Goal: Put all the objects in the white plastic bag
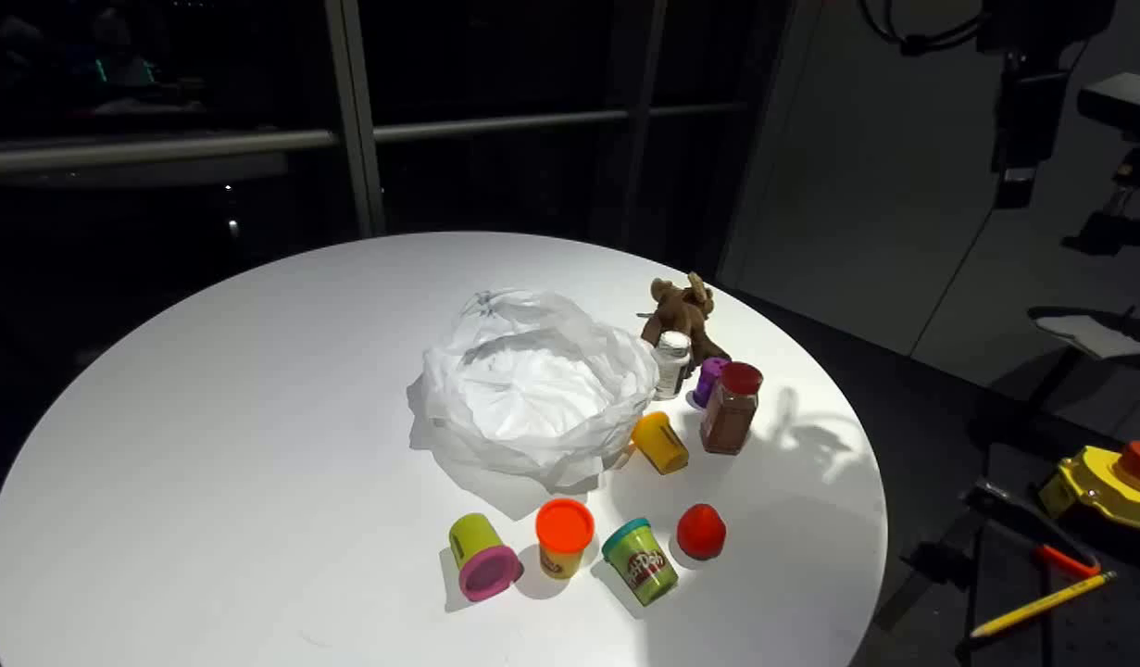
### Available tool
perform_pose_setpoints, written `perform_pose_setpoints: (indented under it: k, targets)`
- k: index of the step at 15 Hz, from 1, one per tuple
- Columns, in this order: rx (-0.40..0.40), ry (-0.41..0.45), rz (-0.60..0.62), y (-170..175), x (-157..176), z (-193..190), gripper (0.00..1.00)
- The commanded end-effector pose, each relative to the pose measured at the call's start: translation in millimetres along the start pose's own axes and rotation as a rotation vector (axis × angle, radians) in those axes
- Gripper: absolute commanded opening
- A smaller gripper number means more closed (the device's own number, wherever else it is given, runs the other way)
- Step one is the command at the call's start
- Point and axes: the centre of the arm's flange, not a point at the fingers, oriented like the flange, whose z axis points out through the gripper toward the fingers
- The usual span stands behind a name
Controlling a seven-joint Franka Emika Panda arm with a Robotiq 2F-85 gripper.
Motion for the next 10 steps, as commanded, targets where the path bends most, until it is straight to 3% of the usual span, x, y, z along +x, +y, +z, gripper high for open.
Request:
perform_pose_setpoints:
  k: [1, 10]
  targets:
    - [-0.001, 0.003, 0.001, 0.6, 0.3, -1.4, 1.0]
    - [-0.004, 0.009, 0.003, 2.0, 0.8, -4.7, 1.0]
